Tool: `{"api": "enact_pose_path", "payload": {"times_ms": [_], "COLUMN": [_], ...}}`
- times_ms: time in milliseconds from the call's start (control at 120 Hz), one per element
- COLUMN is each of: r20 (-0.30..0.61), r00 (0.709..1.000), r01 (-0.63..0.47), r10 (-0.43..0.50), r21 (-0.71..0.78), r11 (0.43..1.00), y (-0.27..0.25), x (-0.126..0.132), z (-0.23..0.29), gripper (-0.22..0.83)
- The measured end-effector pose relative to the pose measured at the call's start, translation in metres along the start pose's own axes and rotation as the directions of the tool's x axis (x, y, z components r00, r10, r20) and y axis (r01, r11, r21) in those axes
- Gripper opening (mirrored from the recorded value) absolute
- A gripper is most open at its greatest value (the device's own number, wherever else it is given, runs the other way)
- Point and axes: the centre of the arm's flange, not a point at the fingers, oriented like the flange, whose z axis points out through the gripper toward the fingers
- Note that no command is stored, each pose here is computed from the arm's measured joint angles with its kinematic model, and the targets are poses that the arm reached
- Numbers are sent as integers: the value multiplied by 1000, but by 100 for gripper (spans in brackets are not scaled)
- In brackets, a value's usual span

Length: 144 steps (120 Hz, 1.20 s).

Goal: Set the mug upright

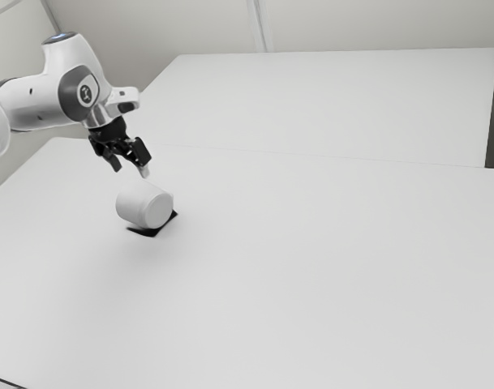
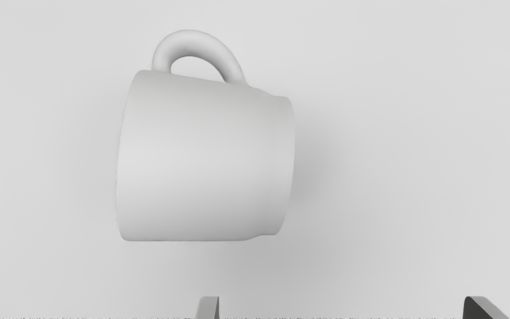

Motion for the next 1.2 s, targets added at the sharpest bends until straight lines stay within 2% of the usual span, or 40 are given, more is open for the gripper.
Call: {"api": "enact_pose_path", "payload": {"times_ms": [192,442,642,792,875,1200], "r20": [-8,12,13,17,7,-25], "r00": [995,996,997,995,996,999], "r01": [100,87,83,96,78,7], "r10": [-101,-86,-82,-97,-85,-34], "r21": [-35,-113,-242,-387,-458,-681], "r11": [994,990,967,917,886,733], "y": [-72,-122,-163,-190,-195,-189], "x": [-10,16,11,7,13,21], "z": [9,30,45,79,95,146], "gripper": [62,61,61,61,61,61]}}
